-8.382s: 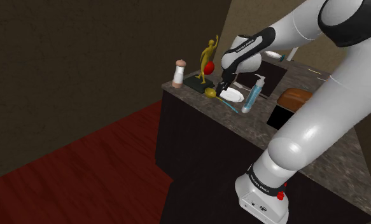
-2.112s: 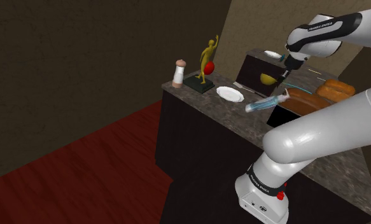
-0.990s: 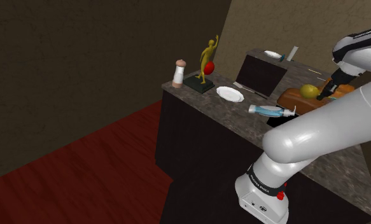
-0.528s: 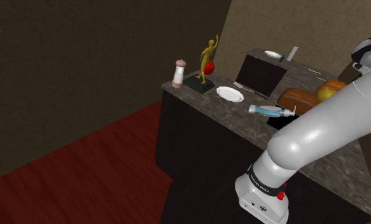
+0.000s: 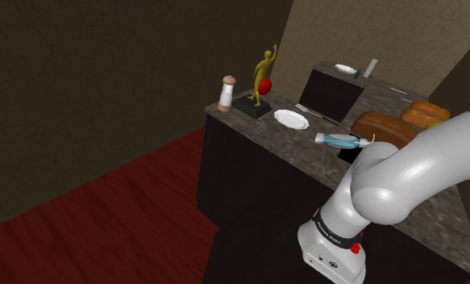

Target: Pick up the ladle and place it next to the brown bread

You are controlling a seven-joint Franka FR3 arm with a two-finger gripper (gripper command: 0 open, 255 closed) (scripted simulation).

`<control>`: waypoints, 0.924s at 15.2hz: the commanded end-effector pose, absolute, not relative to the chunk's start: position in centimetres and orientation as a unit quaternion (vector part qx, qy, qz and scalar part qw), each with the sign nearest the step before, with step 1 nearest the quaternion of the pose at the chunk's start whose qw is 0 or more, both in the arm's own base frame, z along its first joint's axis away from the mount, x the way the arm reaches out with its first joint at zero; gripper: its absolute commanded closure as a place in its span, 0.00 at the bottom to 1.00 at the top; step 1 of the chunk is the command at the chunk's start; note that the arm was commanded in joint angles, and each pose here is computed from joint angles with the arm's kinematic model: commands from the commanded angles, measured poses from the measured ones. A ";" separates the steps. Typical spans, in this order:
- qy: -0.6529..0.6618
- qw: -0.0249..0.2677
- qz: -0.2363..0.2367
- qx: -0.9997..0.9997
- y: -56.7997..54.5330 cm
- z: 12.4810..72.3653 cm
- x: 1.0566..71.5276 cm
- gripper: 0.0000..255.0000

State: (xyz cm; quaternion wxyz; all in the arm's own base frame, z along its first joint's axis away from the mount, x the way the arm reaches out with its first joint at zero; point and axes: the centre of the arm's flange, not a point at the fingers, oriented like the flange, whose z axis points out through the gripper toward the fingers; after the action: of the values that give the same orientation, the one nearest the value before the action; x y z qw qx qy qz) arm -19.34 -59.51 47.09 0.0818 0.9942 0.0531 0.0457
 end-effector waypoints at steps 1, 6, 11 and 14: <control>0.053 0.081 0.045 0.994 -59.9 46.3 -20.0 1.00; 0.053 0.081 0.045 0.994 -59.9 43.6 -20.0 1.00; 0.053 0.081 0.045 0.994 -59.9 41.0 -20.0 1.00; 0.053 0.081 0.045 0.994 -59.9 39.4 -20.0 1.00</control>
State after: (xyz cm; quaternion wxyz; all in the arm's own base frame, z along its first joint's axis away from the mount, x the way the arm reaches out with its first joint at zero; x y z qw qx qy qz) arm -20.00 -59.97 39.96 0.0807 0.9943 0.0533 0.0449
